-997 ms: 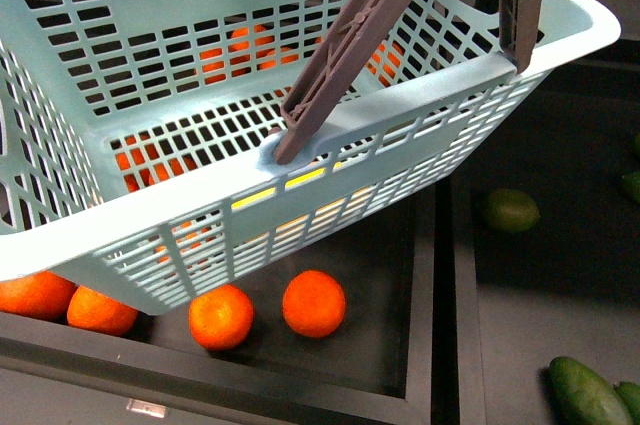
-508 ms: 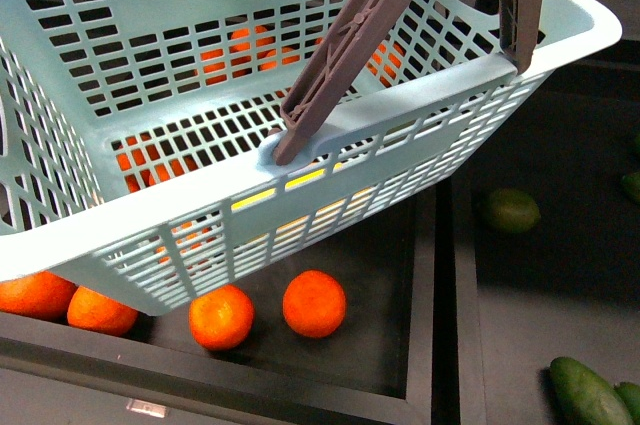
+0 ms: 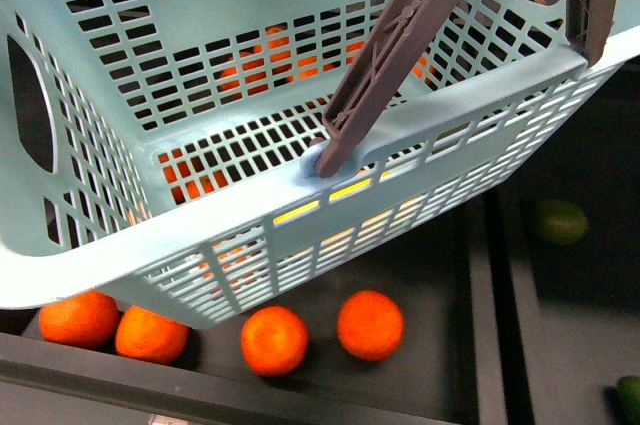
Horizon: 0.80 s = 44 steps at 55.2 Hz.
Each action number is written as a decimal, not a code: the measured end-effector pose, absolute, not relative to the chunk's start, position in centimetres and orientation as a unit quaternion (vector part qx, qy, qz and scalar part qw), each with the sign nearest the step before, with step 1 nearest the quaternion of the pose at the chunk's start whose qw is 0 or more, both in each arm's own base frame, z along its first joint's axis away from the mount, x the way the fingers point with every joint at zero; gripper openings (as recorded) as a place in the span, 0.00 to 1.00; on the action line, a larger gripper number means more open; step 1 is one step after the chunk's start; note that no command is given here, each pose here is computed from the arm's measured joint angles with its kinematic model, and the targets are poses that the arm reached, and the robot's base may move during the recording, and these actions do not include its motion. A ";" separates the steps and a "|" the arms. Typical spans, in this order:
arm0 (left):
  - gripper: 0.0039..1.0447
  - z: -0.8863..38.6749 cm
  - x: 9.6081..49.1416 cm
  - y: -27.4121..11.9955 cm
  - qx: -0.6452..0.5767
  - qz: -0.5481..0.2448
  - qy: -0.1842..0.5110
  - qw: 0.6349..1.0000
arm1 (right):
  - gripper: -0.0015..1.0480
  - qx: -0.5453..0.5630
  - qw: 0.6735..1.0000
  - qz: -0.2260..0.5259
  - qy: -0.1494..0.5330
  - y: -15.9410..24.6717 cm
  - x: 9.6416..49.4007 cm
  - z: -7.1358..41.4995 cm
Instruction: Pick mango and avocado into basket
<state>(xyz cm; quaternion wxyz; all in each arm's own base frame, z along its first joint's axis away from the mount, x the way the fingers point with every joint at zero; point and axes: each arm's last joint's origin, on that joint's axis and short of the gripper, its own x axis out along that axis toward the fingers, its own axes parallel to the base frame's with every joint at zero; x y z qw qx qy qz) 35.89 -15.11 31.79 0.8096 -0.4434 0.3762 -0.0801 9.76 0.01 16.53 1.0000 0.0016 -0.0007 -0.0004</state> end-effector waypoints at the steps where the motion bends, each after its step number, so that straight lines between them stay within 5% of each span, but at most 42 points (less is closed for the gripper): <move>1: 0.06 31.8 35.9 -15.1 -0.444 -0.080 0.376 0.809 | 0.93 0.002 1.000 0.000 0.000 0.0 9.8 16.5; 44: 0.06 31.8 36.1 -14.6 -0.439 -0.072 0.369 0.816 | 0.93 0.002 1.000 0.000 0.001 0.0 9.8 16.5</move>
